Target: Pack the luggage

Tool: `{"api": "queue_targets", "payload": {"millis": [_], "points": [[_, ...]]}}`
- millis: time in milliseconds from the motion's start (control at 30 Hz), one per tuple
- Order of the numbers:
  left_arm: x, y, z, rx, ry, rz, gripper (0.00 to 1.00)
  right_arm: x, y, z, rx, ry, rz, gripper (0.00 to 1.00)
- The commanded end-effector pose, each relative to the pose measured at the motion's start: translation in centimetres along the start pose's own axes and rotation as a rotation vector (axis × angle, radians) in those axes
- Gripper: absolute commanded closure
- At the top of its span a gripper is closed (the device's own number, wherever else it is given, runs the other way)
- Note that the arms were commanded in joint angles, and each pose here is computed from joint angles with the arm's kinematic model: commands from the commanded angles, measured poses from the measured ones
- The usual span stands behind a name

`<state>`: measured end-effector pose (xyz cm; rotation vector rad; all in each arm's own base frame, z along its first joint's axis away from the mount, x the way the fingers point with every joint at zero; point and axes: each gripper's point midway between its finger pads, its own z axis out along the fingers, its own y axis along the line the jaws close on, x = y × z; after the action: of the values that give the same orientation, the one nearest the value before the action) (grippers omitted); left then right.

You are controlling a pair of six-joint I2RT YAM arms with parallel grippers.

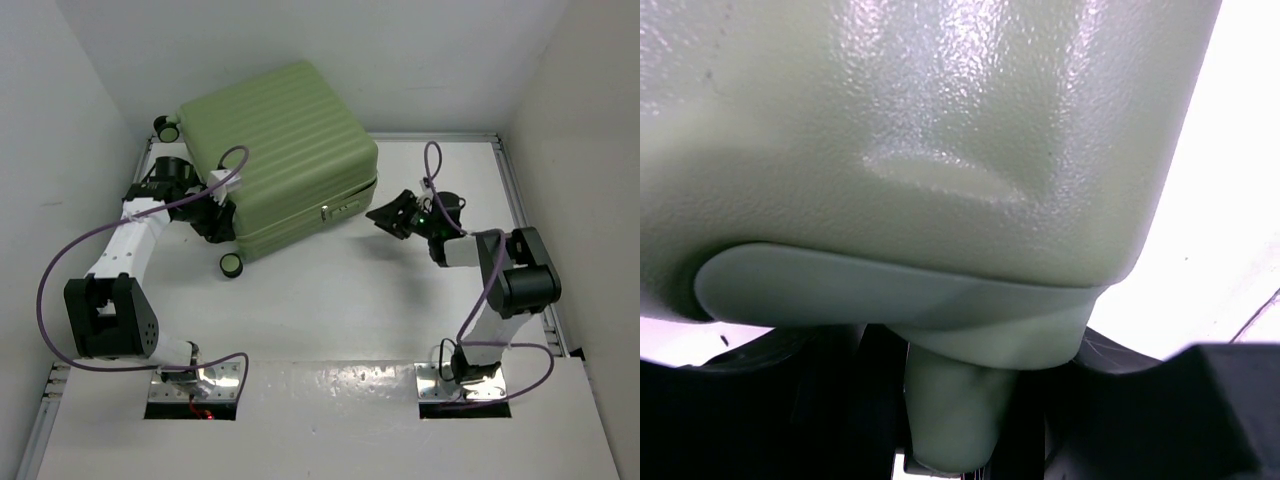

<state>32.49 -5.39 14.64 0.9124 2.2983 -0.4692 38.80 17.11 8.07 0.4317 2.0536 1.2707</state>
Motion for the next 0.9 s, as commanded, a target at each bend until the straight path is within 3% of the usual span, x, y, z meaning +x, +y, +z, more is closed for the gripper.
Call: {"api": "queue_targets", "payload": {"millis": [0, 100, 133, 200, 333, 367, 467, 533, 633, 767, 800, 867], "points": [[3.3, 5.0, 1.2, -0.173, 0.087, -0.177, 1.0, 0.0, 4.0, 0.4, -0.07, 0.006, -0.314, 0.45], [3.3, 4.9, 1.2, -0.174, 0.086, -0.19, 1.0, 0.4, 5.9, 1.0, 0.003, -0.027, -0.692, 0.49], [3.1, 5.0, 1.2, -0.179, 0.078, -0.196, 1.0, -1.4, 5.6, 1.1, 0.114, -0.119, -0.749, 0.49], [3.1, 5.0, 1.2, -0.179, 0.078, -0.196, 1.0, 0.6, 7.6, 2.2, 0.121, -0.112, -0.938, 0.49], [2.8, 4.3, 1.4, -0.173, 0.069, -0.194, 1.0, 0.1, 8.0, 2.5, 0.302, -0.245, -1.094, 0.4], [2.6, 4.2, 1.1, -0.179, 0.062, -0.189, 1.0, 2.9, 7.5, 3.5, 0.324, -0.174, -1.168, 0.42], [2.3, 4.1, 0.7, -0.19, 0.045, -0.178, 1.0, 1.7, 6.5, 4.2, 0.608, -0.261, -1.316, 0.49], [2.2, 4.1, 0.6, -0.196, 0.036, -0.172, 1.0, 1.7, 6.3, 4.8, 0.683, -0.284, -1.366, 0.57], [2.4, 4.0, 0.5, -0.205, 0.04, -0.172, 1.0, 2.5, 6.8, 5.3, 0.615, -0.281, -1.359, 0.57], [2.5, 3.8, 0.3, -0.209, 0.033, -0.167, 1.0, 4.3, 7.5, 6.0, 0.585, -0.264, -1.387, 0.47], [2.5, 3.8, 0.3, -0.209, 0.033, -0.167, 1.0, 4.2, 7.4, 6.1, 0.595, -0.263, -1.404, 0.39], [2.5, 3.8, 0.3, -0.209, 0.034, -0.158, 1.0, 4.7, 7.6, 6.8, 0.598, -0.275, -1.42, 0.33]]}}
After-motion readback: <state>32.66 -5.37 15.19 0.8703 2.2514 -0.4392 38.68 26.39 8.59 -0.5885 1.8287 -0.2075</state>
